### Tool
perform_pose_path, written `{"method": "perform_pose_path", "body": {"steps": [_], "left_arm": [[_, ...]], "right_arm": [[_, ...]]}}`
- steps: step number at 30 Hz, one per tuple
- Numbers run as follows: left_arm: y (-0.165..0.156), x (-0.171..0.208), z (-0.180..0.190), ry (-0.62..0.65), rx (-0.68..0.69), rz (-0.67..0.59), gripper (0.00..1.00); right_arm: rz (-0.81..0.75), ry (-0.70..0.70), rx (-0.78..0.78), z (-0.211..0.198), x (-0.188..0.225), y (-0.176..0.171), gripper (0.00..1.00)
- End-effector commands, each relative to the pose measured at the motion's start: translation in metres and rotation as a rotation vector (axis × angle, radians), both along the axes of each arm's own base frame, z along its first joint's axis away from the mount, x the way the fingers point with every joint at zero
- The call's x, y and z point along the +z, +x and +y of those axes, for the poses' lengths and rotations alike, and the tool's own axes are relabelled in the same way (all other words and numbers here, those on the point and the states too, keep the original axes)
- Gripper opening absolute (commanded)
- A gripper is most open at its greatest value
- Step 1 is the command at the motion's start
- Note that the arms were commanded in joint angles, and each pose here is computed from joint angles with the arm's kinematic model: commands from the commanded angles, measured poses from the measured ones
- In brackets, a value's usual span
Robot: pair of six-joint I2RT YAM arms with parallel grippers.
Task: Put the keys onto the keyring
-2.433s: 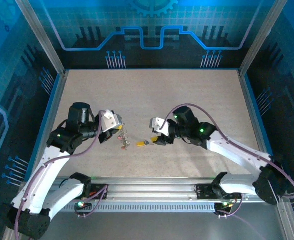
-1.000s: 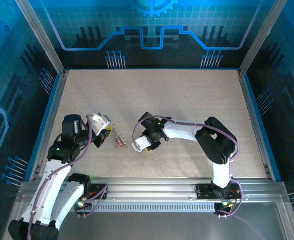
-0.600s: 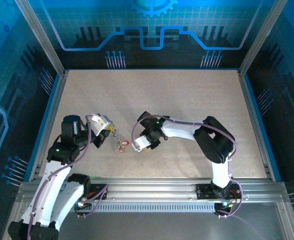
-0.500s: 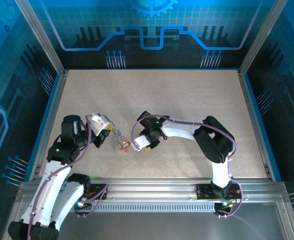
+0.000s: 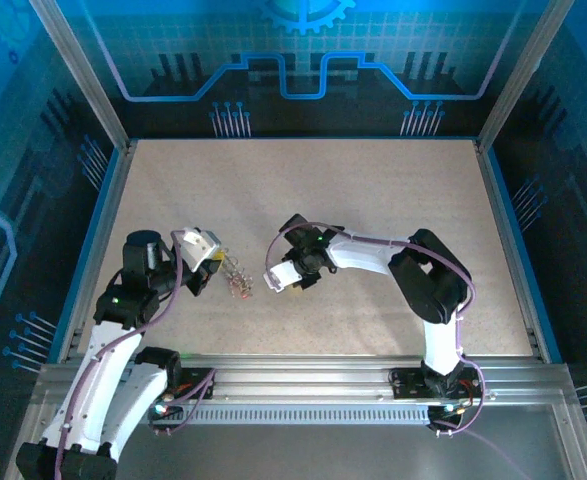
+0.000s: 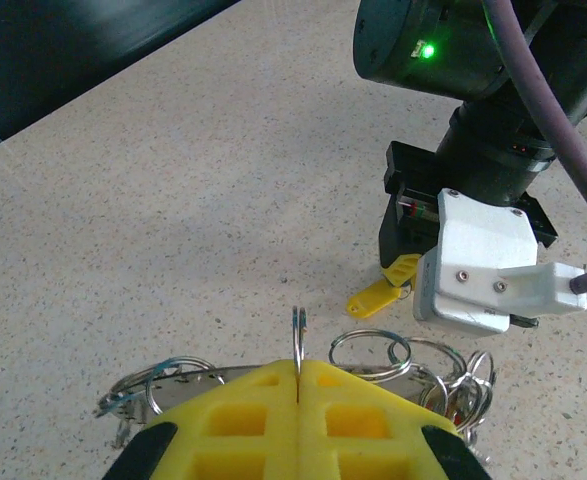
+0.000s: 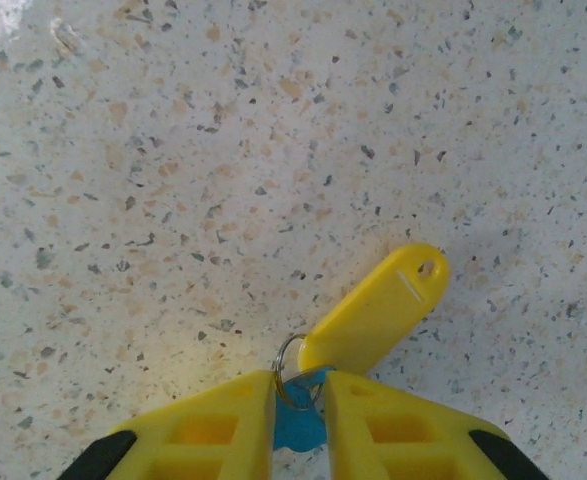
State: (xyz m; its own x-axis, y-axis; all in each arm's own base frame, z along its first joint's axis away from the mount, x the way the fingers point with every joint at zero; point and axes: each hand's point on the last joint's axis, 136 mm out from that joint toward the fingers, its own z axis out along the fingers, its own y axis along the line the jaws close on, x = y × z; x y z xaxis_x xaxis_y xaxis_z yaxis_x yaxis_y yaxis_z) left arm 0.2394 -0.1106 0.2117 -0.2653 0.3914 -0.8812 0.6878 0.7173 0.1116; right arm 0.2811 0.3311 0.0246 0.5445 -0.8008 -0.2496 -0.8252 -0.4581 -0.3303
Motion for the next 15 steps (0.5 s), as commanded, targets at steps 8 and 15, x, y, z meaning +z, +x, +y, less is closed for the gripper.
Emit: {"method": "perform_pose_path", "body": {"steps": [8, 15], "left_arm": [[-0.0005, 0.0113, -0.0041, -0.033, -0.025, -0.043, 0.00], [-0.0003, 0.0106, -0.0040, -0.032, -0.024, -0.042, 0.00]], "right_arm": [[-0.015, 0.060, -0.007, 0.0084, 0.0161, 0.0062, 0.13], [-0.033, 0.060, -0.018, 0.0069, 0.0125, 0.0098, 0.17]]}}
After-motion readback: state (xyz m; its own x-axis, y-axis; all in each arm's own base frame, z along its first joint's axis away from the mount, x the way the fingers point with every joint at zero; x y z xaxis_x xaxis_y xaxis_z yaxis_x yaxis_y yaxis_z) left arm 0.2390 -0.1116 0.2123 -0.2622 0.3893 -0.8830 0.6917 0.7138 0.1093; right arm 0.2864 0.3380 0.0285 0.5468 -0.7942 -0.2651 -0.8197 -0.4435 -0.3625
